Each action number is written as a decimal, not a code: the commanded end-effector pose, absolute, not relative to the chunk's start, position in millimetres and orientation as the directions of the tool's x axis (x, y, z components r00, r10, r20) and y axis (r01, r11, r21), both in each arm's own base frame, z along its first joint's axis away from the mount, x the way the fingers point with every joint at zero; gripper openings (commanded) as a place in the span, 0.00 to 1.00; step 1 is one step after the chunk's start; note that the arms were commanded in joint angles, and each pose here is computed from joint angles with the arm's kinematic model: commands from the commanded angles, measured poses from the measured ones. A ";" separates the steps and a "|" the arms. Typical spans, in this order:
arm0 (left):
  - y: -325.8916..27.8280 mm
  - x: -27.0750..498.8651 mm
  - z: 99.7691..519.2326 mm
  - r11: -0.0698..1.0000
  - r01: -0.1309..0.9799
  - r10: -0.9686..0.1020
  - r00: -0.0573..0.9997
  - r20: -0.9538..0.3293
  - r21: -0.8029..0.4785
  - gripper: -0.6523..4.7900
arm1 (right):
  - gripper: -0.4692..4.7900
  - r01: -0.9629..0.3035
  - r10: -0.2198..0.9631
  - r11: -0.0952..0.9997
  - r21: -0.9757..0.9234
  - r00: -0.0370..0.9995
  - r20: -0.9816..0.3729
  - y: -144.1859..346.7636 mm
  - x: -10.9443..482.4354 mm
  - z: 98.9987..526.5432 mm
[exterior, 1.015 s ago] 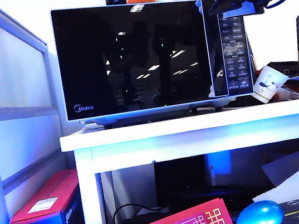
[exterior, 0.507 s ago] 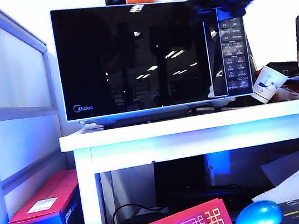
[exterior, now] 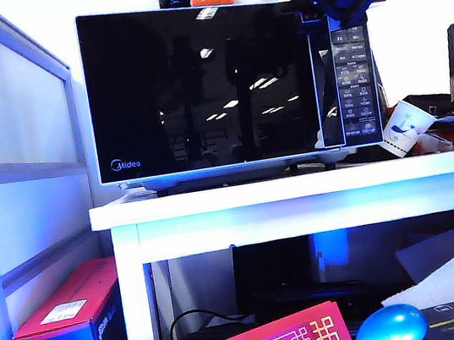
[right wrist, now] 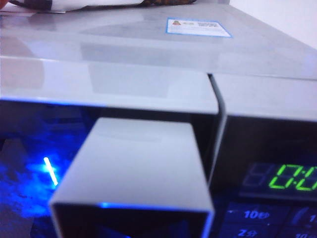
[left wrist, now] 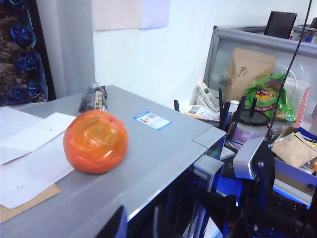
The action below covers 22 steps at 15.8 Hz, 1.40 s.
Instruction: Open the microwave door, place the orange inside the microwave, then close the microwave door.
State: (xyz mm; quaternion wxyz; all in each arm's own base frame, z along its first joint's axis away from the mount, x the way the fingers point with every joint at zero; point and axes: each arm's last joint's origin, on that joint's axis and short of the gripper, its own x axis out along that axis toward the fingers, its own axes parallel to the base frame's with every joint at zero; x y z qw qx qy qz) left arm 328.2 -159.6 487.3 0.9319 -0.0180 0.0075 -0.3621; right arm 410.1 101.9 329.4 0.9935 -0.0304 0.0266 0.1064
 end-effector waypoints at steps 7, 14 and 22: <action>-160.8 324.1 491.7 0.729 0.684 -0.684 0.729 0.020 -0.030 0.28 | 0.41 -0.282 0.274 0.956 -0.078 0.956 -0.106 94.1 368.3 372.5; -165.8 337.6 481.5 0.750 0.662 -0.662 0.750 0.012 -0.003 0.28 | 0.81 -0.579 0.572 0.815 -0.037 0.812 -0.114 95.7 336.4 395.6; -184.9 380.1 442.5 0.765 0.644 -0.644 0.765 -0.010 0.017 0.28 | 0.81 -0.648 0.641 0.761 -0.022 0.757 -0.123 92.1 312.9 410.6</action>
